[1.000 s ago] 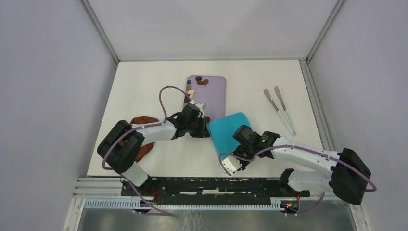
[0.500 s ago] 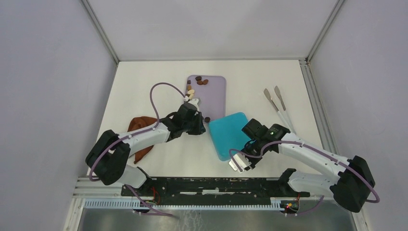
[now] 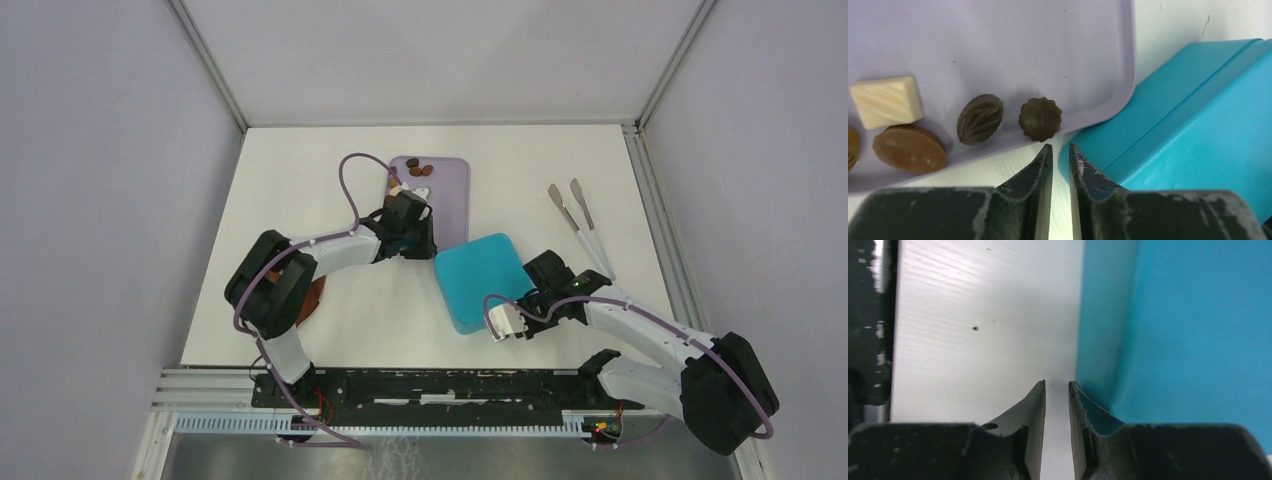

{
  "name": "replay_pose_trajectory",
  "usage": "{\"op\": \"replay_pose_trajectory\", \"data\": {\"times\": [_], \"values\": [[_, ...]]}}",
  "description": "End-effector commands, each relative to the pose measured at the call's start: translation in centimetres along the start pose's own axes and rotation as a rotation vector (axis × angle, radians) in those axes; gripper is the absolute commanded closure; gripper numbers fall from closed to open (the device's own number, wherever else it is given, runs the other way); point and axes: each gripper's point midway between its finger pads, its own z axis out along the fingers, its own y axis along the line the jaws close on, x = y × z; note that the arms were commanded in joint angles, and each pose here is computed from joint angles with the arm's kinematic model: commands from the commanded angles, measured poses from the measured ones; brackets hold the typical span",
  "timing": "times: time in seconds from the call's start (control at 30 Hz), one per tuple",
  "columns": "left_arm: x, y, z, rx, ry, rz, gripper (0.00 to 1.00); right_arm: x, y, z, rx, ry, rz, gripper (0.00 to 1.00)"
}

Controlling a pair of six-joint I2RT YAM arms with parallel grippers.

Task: Pack the chocolate
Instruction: Adjust the box lid on the packing box.

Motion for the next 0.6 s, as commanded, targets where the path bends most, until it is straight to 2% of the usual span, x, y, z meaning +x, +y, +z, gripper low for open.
{"op": "replay_pose_trajectory", "data": {"times": [0.0, 0.17, 0.33, 0.47, 0.57], "values": [[-1.1, -3.0, 0.1, 0.146, 0.008, 0.079, 0.76, 1.1, -3.8, -0.5, 0.135, 0.032, 0.025, 0.71], [1.0, -3.7, -0.3, 0.226, 0.061, 0.064, 0.78, 2.9, -4.8, -1.5, 0.163, 0.04, 0.067, 0.72], [2.5, -4.0, -1.5, 0.263, 0.063, 0.033, 0.78, 3.3, -4.8, -2.3, 0.145, 0.022, 0.068, 0.7], [2.7, -4.1, -2.8, 0.272, 0.04, 0.023, 0.78, 3.4, -3.9, -3.3, 0.086, 0.012, 0.045, 0.69], [2.4, -2.9, -4.1, 0.207, -0.006, 0.011, 0.77, 3.4, -2.4, -4.8, 0.01, 0.008, 0.042, 0.68]]}}
